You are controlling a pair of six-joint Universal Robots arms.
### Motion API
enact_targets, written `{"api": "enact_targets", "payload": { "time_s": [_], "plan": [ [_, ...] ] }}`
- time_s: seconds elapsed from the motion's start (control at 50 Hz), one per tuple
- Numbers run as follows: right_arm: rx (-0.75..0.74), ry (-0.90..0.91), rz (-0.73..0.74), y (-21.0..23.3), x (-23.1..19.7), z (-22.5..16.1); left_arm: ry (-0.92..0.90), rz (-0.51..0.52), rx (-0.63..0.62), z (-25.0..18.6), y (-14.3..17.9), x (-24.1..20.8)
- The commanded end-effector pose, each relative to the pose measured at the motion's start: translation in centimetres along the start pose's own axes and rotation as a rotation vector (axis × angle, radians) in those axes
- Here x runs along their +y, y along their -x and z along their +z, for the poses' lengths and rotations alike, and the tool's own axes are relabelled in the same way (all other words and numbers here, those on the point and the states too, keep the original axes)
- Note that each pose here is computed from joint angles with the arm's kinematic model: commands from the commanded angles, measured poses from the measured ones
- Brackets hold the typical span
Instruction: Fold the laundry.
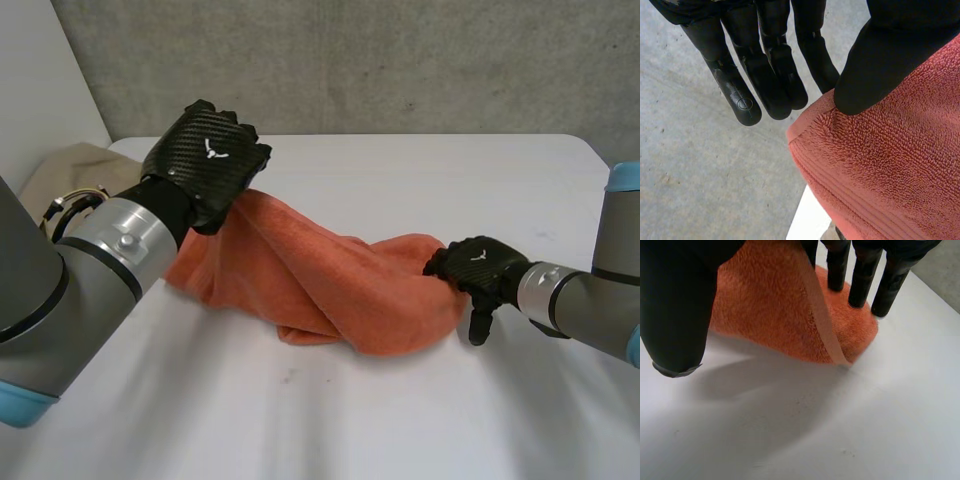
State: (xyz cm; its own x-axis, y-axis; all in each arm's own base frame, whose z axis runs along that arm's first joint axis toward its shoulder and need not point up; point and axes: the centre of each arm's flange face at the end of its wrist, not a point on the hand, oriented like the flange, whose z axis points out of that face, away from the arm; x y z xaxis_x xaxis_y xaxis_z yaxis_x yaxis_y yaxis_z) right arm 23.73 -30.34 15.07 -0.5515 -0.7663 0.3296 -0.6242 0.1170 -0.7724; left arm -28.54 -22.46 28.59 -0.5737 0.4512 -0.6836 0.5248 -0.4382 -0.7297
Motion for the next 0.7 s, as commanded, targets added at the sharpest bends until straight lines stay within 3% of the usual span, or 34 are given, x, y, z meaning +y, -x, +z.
{"api": "enact_targets", "payload": {
  "time_s": [0.02, 0.16, 0.28, 0.46, 0.58, 0.7],
  "plan": [
    [-0.022, -0.005, -0.028, 1.1, 0.2, 1.7, 0.015, -0.007, 0.001, -0.2, -0.1, 0.5],
    [0.169, -0.058, 0.010, -2.1, -2.8, 0.9, 0.039, -0.002, -0.053, 0.2, 1.6, 1.3],
    [0.345, -0.216, -0.114, -4.7, -10.2, -6.3, 0.010, -0.012, -0.148, -0.9, 3.9, -0.4],
    [0.377, -0.181, -0.307, -3.1, -13.5, -13.9, 0.044, -0.147, -0.198, -1.4, 5.2, 0.7],
    [0.348, -0.082, -0.298, -2.0, -12.2, -13.0, 0.148, -0.198, -0.120, 0.5, 2.6, 4.3],
    [0.303, 0.105, -0.398, -0.6, -9.7, -7.7, 0.215, -0.216, -0.088, 4.0, 1.2, 7.8]
  ]
}}
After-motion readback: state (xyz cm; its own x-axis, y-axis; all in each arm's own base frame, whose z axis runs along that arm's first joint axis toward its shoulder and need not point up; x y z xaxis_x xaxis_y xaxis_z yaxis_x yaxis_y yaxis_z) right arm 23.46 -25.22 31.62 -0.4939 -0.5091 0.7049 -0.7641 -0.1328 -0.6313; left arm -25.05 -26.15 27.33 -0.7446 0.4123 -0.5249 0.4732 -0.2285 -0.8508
